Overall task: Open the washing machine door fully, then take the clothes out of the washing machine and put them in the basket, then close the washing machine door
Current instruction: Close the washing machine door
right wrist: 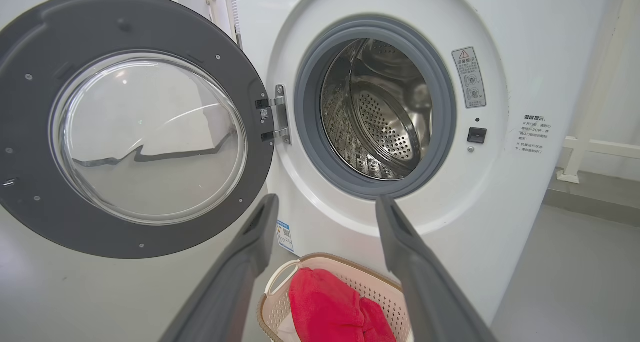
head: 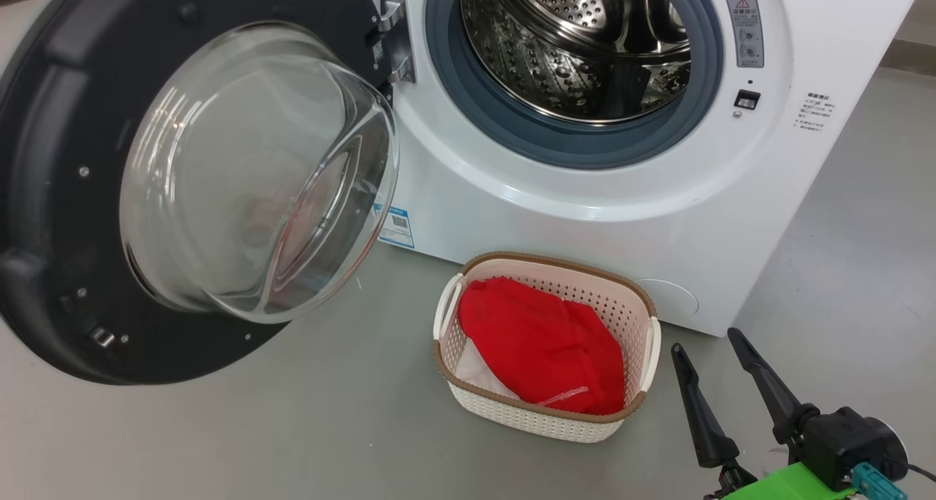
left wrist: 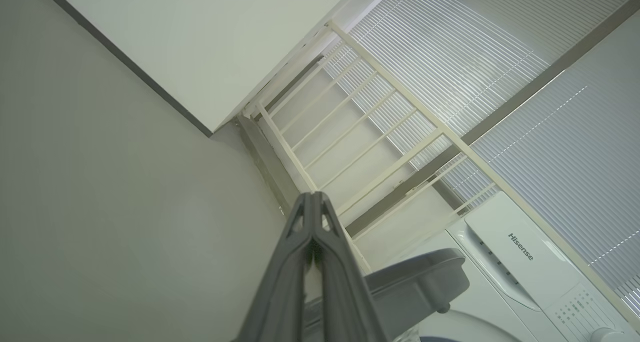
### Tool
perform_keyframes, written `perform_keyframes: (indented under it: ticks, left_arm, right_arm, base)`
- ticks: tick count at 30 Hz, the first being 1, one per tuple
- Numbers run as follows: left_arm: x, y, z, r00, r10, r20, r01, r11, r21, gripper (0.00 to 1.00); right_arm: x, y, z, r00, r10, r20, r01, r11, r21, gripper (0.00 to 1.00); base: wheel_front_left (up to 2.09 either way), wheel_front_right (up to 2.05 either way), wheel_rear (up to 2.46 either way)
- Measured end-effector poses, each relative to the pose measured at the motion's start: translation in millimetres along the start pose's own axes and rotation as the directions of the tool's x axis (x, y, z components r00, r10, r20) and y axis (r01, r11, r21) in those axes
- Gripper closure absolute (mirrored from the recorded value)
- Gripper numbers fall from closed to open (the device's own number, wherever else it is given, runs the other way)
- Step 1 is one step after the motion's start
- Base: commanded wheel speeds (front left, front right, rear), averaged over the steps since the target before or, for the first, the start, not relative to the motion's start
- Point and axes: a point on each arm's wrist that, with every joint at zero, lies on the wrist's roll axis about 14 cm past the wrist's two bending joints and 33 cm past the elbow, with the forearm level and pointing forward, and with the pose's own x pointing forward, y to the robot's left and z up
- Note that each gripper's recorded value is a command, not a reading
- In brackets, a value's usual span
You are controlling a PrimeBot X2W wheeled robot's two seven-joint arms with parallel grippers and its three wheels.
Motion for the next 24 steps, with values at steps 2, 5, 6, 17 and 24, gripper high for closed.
perform_keyframes:
  ticks: [2, 5, 6, 17, 24]
  left_arm:
    - [6.7, 3.3, 3.2, 0.999, 0.033, -0.016, -0.034, 0.999, -0.041, 1.00]
    - [15.1, 4.6, 1.9, 0.996, 0.062, -0.057, -0.066, 0.994, -0.086, 1.00]
    - [17.4, 4.4, -0.5, 0.995, 0.066, -0.077, -0.074, 0.991, -0.110, 1.00]
    - [25.5, 18.5, -39.3, 0.945, 0.120, -0.304, -0.173, 0.973, -0.152, 1.00]
    - [20.1, 23.7, -72.7, 0.895, 0.115, -0.430, -0.187, 0.974, -0.127, 1.00]
  right_arm:
    - [0.1, -0.4, -0.8, 1.000, 0.000, -0.007, 0.000, 1.000, -0.008, 0.00]
    - [0.5, -1.3, -1.5, 1.000, -0.001, -0.012, 0.001, 1.000, -0.012, 0.00]
    - [0.5, -1.8, -2.1, 1.000, -0.002, -0.014, 0.002, 1.000, -0.012, 0.00]
    - [-2.0, -6.9, -4.3, 0.999, -0.018, -0.030, 0.017, 1.000, -0.016, 0.00]
    - [-4.9, -11.6, -2.6, 0.999, -0.031, -0.026, 0.031, 0.999, -0.019, 0.00]
  base:
    - [0.00, 0.00, 0.00]
    - [0.00, 0.00, 0.00]
    - [0.00, 0.00, 0.00]
    - [0.00, 0.00, 0.00]
    - [0.00, 0.00, 0.00]
